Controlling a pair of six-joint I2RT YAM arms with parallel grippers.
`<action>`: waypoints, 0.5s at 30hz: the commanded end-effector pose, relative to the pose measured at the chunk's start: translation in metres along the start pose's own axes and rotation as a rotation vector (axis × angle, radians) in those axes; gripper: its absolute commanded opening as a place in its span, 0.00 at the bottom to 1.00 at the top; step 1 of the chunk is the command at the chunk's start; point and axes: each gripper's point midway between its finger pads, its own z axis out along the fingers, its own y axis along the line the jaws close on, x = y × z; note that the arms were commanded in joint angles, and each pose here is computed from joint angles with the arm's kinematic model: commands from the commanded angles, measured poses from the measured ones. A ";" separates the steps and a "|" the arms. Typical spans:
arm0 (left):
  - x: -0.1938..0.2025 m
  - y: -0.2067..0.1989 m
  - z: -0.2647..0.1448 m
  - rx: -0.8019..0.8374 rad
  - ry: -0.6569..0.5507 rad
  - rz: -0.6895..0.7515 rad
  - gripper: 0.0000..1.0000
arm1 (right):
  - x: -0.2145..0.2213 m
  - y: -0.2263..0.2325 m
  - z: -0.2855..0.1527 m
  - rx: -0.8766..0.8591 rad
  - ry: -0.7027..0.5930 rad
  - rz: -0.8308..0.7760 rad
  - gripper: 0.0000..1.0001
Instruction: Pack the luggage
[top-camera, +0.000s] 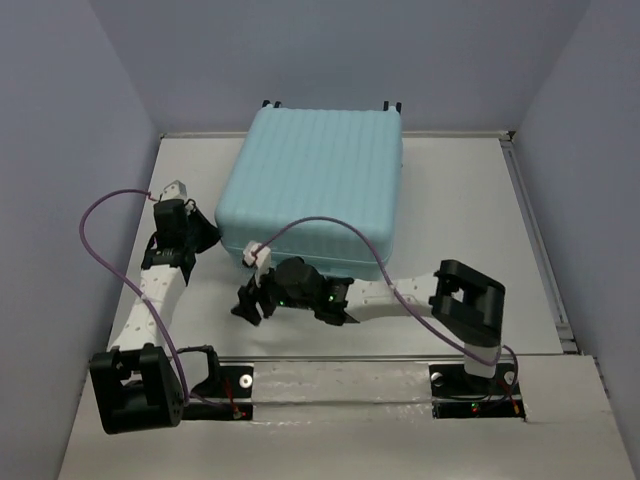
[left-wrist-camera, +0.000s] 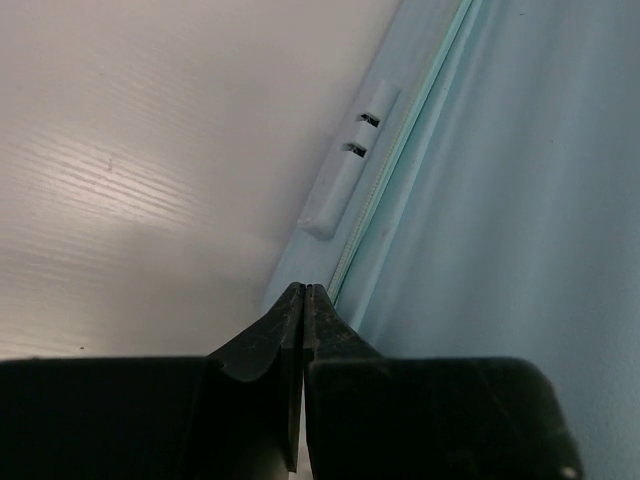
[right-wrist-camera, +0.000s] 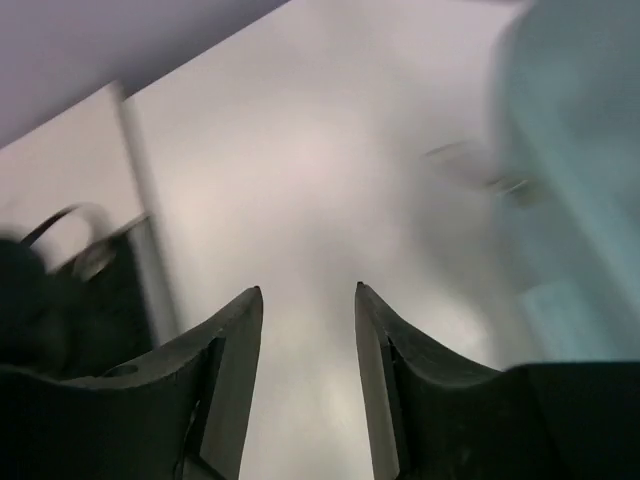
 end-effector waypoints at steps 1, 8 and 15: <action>-0.005 -0.050 -0.013 0.204 0.017 -0.014 0.13 | -0.041 0.118 -0.085 -0.325 -0.046 -0.030 0.77; -0.052 -0.047 -0.033 0.145 -0.155 -0.040 0.17 | -0.084 0.015 -0.179 0.138 -0.147 -0.030 0.27; -0.111 -0.027 -0.057 0.056 -0.358 -0.103 0.37 | -0.150 -0.178 -0.351 0.864 -0.389 0.136 0.07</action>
